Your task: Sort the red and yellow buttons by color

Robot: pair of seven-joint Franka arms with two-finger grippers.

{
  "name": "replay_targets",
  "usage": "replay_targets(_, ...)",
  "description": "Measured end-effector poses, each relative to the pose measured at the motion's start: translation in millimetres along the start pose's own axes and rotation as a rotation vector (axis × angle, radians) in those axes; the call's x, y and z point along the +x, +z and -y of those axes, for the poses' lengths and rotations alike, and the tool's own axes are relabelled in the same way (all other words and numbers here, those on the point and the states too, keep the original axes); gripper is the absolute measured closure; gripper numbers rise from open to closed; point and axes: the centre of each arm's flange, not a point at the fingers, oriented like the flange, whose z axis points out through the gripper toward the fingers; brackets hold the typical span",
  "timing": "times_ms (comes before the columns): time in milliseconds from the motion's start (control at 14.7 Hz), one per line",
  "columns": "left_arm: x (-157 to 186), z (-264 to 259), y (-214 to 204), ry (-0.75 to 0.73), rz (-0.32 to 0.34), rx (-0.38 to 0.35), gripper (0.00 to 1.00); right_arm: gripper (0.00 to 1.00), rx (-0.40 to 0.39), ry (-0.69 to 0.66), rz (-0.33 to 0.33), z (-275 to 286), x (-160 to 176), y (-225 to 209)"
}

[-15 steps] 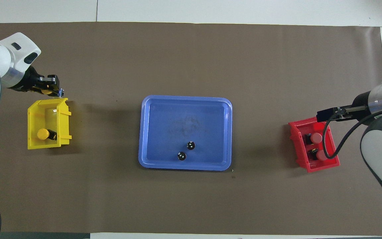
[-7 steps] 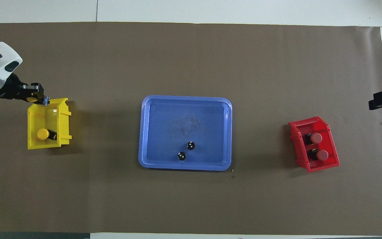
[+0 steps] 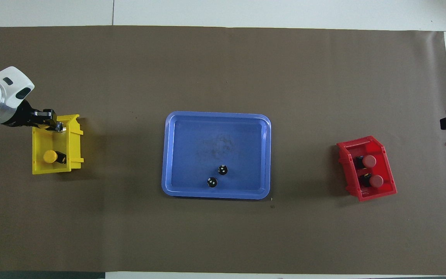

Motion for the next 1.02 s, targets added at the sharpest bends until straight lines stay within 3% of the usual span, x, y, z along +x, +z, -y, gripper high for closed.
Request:
replay_targets(680, -10.4, 6.3, 38.7, -0.011, -0.021, -0.003, 0.56, 0.0, 0.001, 0.006, 0.01, -3.2, -1.7, -0.4)
replay_targets(884, -9.1, 6.8, 25.6, -0.011, -0.01, -0.002, 0.34, 0.0, 0.001, 0.003, 0.01, 0.2, -1.5, -0.5)
replay_targets(1020, -8.0, 6.0, 2.0, -0.01, 0.009, 0.0, 0.32, 0.0, 0.001, 0.0, 0.009, 2.4, -1.3, -0.6)
